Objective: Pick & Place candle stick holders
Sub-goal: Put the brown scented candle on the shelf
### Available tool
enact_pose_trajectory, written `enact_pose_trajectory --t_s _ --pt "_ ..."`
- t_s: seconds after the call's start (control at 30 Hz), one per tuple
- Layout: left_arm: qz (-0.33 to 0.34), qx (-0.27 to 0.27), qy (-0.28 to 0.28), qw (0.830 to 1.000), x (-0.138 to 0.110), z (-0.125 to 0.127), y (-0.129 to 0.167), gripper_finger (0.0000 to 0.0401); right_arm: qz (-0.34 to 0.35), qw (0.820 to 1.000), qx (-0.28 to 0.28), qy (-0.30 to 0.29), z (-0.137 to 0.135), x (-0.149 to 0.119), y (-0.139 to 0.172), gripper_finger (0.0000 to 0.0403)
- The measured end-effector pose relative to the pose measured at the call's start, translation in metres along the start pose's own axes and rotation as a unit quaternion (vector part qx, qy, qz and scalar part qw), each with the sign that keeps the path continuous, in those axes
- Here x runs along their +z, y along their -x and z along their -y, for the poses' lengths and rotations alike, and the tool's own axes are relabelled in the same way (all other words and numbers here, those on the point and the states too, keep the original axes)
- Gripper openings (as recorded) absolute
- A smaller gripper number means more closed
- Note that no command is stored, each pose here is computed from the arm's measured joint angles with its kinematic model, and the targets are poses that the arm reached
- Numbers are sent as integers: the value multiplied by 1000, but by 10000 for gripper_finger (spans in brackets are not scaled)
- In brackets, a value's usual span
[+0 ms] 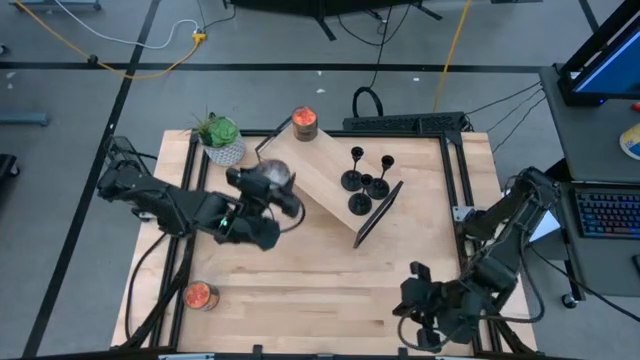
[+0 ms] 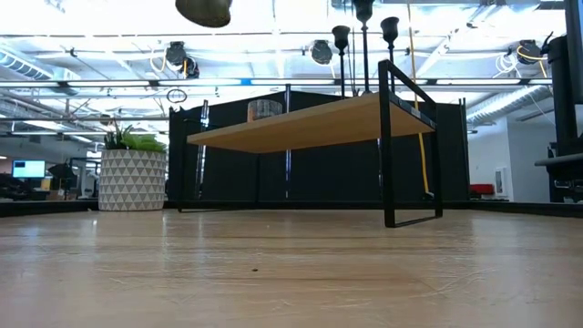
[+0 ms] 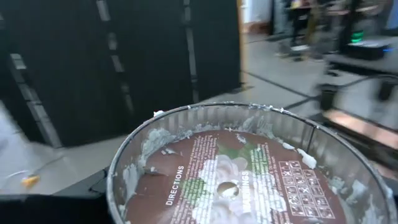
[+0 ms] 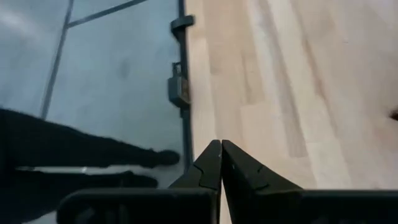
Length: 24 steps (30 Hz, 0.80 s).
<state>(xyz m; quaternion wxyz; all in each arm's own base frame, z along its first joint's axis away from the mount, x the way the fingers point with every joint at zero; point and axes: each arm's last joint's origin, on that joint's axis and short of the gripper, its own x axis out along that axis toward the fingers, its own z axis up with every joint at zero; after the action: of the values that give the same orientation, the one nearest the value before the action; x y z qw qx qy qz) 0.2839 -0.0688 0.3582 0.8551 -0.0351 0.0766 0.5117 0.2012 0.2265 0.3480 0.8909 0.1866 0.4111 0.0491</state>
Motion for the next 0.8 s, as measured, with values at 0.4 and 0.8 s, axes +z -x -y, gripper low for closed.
enact_pose_trajectory --t_s 0.4,0.8 --pt "-41 124 -5 991 -16 -32 -71 341 71 993 -72 -62 13 -13 36 2" --pt "-54 42 6 998 -20 -33 -130 341 95 985 -116 -83 26 -14 48 2"
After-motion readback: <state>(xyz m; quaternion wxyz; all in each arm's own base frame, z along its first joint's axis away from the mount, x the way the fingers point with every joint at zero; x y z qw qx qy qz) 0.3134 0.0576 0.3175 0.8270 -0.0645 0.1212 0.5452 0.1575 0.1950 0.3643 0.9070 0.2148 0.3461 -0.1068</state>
